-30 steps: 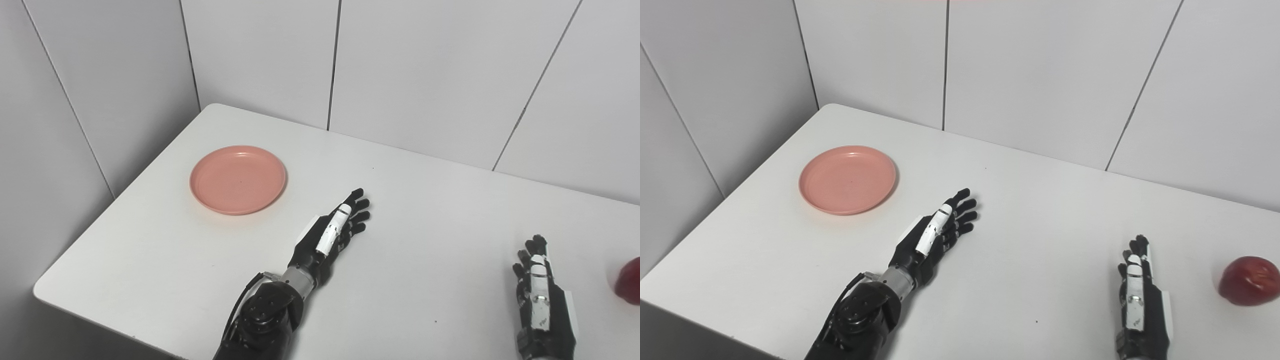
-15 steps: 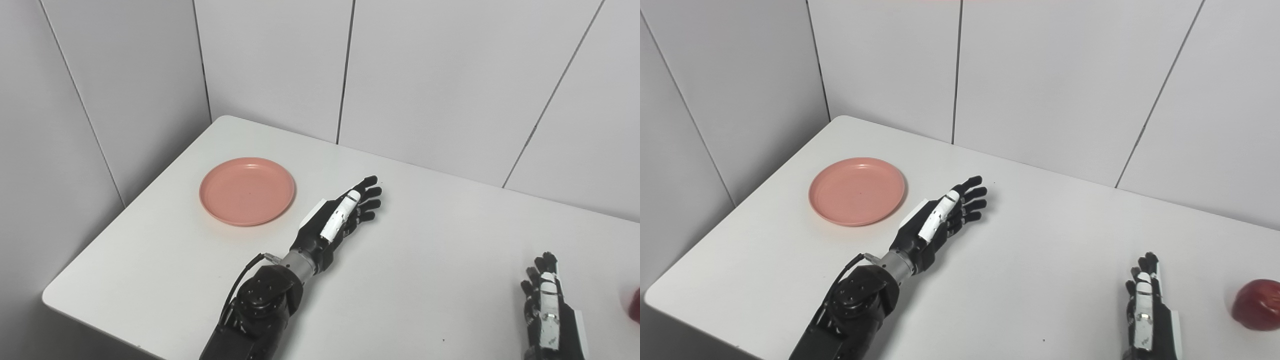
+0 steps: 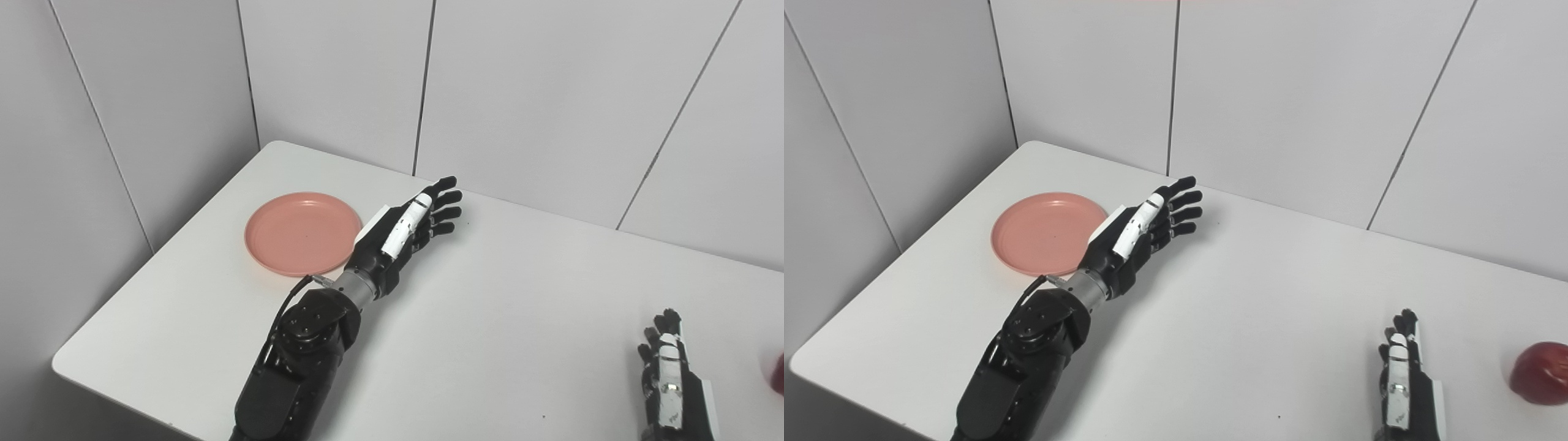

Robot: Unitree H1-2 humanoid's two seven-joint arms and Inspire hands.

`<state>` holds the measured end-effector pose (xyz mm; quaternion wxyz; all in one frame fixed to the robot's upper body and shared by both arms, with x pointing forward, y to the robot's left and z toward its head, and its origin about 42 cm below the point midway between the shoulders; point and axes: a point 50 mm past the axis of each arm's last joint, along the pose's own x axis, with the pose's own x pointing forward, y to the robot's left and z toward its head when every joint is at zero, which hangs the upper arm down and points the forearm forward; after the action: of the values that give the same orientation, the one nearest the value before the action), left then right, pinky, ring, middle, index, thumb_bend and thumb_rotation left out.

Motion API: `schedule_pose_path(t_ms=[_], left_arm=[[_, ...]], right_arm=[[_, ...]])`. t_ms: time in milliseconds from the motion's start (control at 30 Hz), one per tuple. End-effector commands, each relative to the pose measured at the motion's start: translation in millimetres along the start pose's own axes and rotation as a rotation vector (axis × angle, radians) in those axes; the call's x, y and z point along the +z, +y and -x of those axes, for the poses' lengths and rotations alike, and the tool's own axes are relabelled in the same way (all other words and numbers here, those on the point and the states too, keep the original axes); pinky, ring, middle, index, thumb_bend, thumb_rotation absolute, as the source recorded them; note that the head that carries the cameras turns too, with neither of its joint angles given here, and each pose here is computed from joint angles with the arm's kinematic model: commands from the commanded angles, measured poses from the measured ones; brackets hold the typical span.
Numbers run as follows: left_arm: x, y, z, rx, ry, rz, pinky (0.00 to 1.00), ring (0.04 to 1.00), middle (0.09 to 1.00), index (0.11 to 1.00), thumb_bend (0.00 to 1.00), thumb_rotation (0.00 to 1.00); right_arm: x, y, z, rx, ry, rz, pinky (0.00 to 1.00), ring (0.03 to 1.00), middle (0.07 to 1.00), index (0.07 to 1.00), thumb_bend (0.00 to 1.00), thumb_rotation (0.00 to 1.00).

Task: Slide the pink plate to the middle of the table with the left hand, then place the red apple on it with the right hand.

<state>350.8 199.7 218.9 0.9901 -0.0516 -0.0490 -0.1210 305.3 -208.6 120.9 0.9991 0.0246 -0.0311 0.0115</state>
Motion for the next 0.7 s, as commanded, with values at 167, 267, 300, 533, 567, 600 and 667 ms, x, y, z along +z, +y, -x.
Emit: schedule_pose_path(t_ms=[167, 267, 300, 533, 567, 600, 667], left_arm=[[42, 9, -13, 0.002, -0.139, -0.013, 0.88, 0.88, 0.885, 0.869, 0.38, 1.0], [47, 17, -15, 0.028, -0.149, -0.007, 0.87, 0.88, 0.89, 0.875, 0.37, 1.0], [50, 21, -15, 0.045, -0.153, -0.009, 0.87, 0.88, 0.891, 0.874, 0.37, 1.0], [61, 38, -17, 0.117, -0.173, -0.019, 0.87, 0.882, 0.892, 0.873, 0.37, 1.0], [63, 41, -18, 0.126, -0.178, -0.018, 0.87, 0.885, 0.896, 0.875, 0.36, 1.0], [65, 44, -18, 0.133, -0.184, -0.018, 0.87, 0.889, 0.9, 0.88, 0.36, 1.0], [68, 48, -19, 0.148, -0.191, -0.022, 0.87, 0.89, 0.901, 0.882, 0.37, 1.0]], right_arm=[[18, -1, -8, 0.002, -0.077, -0.006, 1.0, 0.997, 0.999, 1.0, 0.02, 1.0], [18, -2, -8, 0.005, -0.073, 0.001, 1.0, 0.999, 0.998, 1.0, 0.03, 1.0], [19, -2, -8, 0.004, -0.071, 0.003, 1.0, 0.999, 0.998, 1.0, 0.04, 1.0], [21, -4, -8, 0.003, -0.067, 0.018, 1.0, 1.0, 1.0, 1.0, 0.04, 1.0], [21, -5, -7, 0.005, -0.067, 0.018, 1.0, 1.0, 1.0, 1.0, 0.04, 1.0], [21, -5, -8, 0.006, -0.069, 0.018, 1.0, 1.0, 1.0, 1.0, 0.03, 1.0], [21, -5, -8, 0.007, -0.067, 0.018, 1.0, 1.0, 1.0, 1.0, 0.03, 1.0]])
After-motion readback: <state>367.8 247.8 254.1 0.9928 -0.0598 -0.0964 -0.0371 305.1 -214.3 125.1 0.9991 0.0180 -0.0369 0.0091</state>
